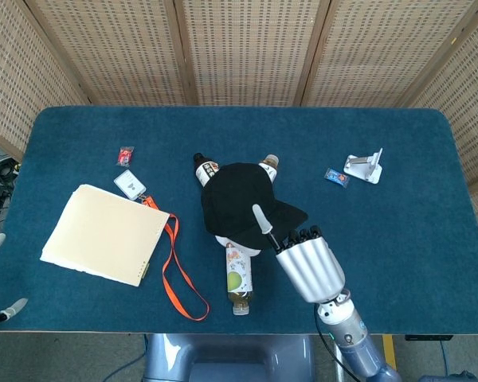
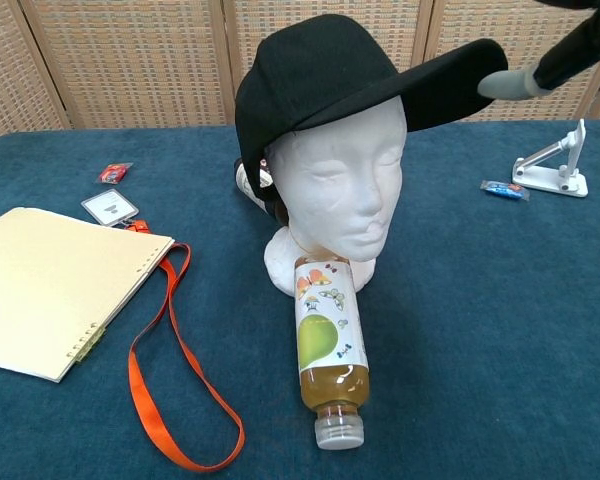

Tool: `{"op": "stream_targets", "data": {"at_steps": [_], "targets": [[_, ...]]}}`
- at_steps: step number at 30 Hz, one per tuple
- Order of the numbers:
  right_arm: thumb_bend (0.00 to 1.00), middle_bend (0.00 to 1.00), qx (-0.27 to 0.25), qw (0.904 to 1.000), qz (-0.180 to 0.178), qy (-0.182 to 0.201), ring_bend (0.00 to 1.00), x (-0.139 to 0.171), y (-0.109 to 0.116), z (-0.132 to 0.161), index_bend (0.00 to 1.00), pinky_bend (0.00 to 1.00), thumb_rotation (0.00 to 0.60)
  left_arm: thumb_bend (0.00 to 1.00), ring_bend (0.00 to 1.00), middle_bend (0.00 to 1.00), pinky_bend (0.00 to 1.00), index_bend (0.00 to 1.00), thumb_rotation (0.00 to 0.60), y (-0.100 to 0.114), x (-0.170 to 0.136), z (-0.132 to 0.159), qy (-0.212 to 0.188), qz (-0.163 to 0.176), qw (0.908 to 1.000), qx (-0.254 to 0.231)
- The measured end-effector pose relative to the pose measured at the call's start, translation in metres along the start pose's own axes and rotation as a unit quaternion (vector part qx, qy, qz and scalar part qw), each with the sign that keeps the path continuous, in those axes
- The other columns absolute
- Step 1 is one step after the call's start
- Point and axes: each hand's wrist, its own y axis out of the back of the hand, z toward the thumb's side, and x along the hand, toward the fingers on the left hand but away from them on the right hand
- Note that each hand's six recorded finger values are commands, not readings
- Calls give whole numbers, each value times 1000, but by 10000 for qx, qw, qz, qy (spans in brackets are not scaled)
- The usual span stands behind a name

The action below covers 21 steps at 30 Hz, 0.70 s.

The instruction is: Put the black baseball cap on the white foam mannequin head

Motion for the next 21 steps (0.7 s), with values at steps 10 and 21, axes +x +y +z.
{"op": "stream_targets", "data": {"at_steps": [10,21], "targets": [[0,978,-246,9991,-345,92,1000,37,15,-48,0,1000,600,0,0,0,0,0,600,4,-2,0,6,71,10000,-40],[0,82,-551,9969,194,-536,70,119,-40,-158,0,199,600,0,0,0,0,0,600,18,-8,6,-61,443,9990,-23]]}}
